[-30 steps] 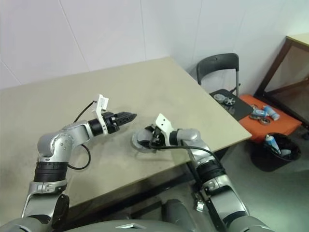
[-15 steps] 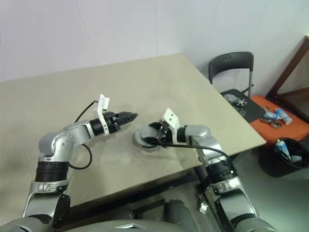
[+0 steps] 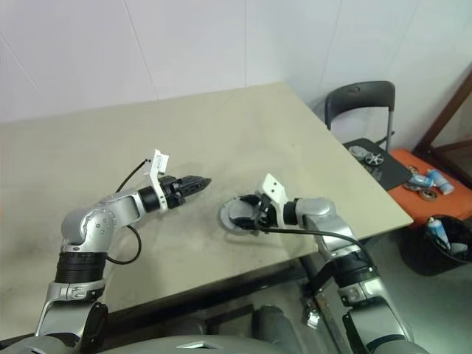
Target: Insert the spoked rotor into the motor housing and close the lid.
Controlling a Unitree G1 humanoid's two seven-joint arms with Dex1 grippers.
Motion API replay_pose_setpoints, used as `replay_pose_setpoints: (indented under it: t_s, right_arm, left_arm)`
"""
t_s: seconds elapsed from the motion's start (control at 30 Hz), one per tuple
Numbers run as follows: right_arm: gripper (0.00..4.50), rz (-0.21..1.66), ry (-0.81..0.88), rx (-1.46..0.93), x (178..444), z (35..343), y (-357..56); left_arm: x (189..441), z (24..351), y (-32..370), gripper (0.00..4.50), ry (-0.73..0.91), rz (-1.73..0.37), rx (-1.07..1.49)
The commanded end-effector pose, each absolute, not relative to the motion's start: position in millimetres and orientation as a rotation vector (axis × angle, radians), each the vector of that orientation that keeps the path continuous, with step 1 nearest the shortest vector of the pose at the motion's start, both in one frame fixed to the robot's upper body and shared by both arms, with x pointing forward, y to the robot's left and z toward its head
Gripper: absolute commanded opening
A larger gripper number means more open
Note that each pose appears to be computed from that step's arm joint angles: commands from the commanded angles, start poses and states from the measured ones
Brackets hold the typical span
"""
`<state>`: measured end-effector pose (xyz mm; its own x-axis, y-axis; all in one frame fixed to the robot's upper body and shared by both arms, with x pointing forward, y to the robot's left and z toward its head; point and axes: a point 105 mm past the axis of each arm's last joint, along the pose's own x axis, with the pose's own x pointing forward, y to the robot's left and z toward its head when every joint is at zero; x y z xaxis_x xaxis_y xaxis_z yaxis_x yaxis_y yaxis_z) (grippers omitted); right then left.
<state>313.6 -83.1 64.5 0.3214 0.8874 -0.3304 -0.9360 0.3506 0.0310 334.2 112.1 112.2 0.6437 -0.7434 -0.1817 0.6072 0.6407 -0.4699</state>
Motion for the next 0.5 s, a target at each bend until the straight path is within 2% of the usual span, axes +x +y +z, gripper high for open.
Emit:
replay_pose_setpoints:
  t_s: [0.03, 0.3, 0.5]
  right_arm:
    - [3.27, 1.185, 0.264, -0.2, 315.3, 70.5, -77.6]
    - [3.27, 1.165, 0.264, -0.194, 311.6, 68.8, -79.8]
    - [3.27, 1.121, 0.237, -0.168, 318.8, 77.3, -82.5]
  left_arm:
    - [335.4, 127.9, 106.5, 2.32, 0.325, -0.817, -0.367]
    - [335.2, 130.1, 104.7, 2.32, 0.327, -0.821, -0.371]
    - [335.3, 133.8, 105.4, 2.32, 0.325, -0.819, -0.371]
